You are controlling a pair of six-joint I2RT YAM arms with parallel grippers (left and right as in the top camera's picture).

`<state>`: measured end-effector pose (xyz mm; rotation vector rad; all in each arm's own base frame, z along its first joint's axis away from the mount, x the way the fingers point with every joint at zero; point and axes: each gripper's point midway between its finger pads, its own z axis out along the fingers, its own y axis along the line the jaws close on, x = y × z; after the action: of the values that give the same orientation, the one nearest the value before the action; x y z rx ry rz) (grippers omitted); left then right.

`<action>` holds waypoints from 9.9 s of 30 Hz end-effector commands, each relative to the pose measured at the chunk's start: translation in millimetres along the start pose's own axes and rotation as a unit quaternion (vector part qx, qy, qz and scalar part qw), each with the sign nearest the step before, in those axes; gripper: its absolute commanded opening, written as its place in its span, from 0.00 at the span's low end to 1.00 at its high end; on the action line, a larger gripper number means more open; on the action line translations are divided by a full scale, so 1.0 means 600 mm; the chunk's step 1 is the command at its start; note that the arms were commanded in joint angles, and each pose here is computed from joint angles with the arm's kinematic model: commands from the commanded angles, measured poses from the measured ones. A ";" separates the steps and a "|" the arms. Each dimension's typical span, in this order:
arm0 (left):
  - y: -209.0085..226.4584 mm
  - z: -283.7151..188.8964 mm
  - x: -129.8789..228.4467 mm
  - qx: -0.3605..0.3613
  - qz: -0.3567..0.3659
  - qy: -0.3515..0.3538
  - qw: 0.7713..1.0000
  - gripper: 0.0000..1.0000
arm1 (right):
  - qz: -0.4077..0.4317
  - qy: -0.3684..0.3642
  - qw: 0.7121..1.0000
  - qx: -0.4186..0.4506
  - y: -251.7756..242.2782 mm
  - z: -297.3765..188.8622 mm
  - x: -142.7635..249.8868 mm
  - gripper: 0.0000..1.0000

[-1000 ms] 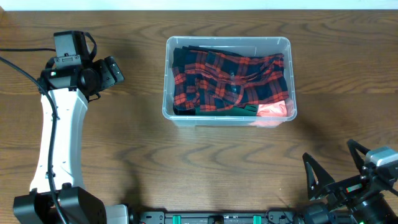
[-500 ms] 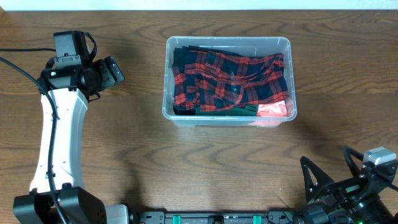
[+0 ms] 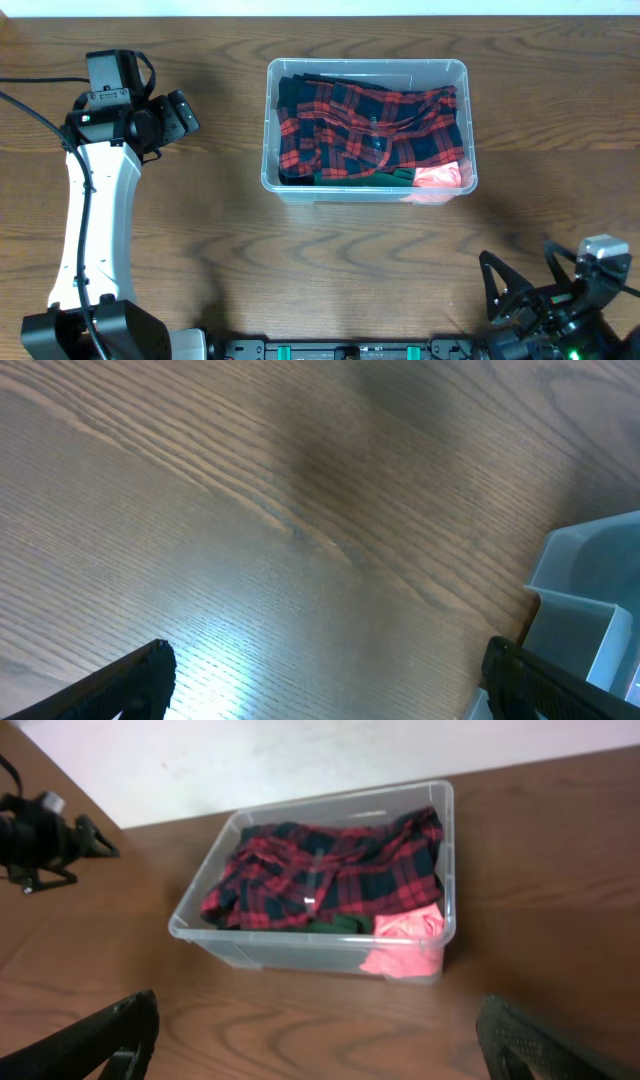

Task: Pack container

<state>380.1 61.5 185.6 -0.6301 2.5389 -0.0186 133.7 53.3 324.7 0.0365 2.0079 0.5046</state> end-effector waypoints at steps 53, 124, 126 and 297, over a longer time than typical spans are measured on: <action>0.005 -0.006 -0.005 -0.006 -0.003 -0.007 1.000 0.98 | 0.005 -0.264 0.964 -0.039 -0.062 0.157 0.021 0.99; 0.005 -0.006 -0.005 -0.006 -0.003 -0.007 1.000 0.98 | 0.041 -0.232 0.963 0.132 -0.237 0.232 0.118 0.99; 0.005 -0.006 -0.005 -0.006 -0.003 -0.007 1.000 0.98 | 0.041 -0.232 0.963 0.132 -0.237 0.232 0.118 0.99; 0.047 -0.092 0.210 0.186 -0.003 -0.453 0.872 0.98 | 0.041 -0.232 0.963 0.132 -0.237 0.232 0.118 1.00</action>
<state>245.7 25.2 176.4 -0.3479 1.5291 -0.1718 246.3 -10.1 158.2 0.3544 1.6084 0.2497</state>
